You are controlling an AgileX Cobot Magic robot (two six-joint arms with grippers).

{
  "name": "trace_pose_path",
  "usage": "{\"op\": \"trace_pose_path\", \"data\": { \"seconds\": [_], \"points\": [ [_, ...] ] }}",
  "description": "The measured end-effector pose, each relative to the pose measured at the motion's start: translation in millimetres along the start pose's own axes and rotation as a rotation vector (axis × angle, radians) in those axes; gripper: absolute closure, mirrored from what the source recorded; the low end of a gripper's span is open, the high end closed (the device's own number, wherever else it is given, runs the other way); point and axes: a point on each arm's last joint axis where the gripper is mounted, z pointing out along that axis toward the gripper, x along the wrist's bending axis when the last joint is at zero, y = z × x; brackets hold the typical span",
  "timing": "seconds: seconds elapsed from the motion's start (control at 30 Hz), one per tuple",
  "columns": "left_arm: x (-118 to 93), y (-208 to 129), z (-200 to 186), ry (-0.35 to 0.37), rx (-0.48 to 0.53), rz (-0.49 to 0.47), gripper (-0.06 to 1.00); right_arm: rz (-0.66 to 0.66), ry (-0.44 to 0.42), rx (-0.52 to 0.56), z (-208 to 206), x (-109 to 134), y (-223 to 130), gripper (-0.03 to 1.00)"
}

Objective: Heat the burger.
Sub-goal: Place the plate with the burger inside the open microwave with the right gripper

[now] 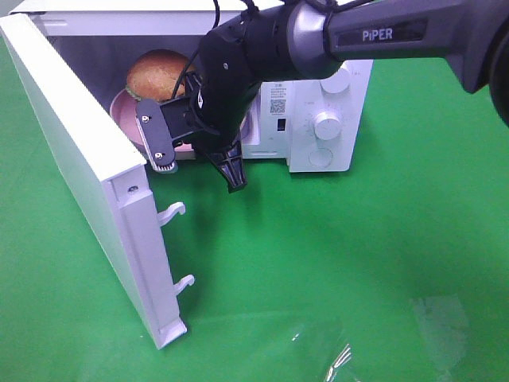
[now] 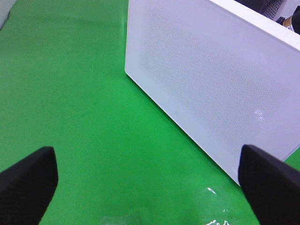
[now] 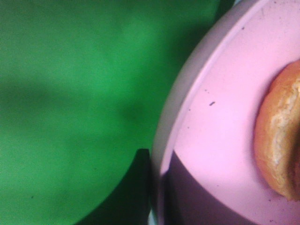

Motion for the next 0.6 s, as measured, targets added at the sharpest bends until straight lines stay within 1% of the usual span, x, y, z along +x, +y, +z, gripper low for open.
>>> {"op": "trace_pose_path", "data": {
  "seconds": [0.13,0.47,0.6],
  "points": [
    [0,0,0,0.000,0.000,0.000,-0.02,0.048,-0.015,0.017,7,-4,0,0.93],
    [0,0,0,0.000,0.000,0.000,-0.02,0.068,-0.025,0.039,15,-8,-7,0.93],
    [0,0,0,0.000,0.000,0.000,-0.02,0.078,-0.057,0.044,18,-18,-12,0.93]
  ]
}}
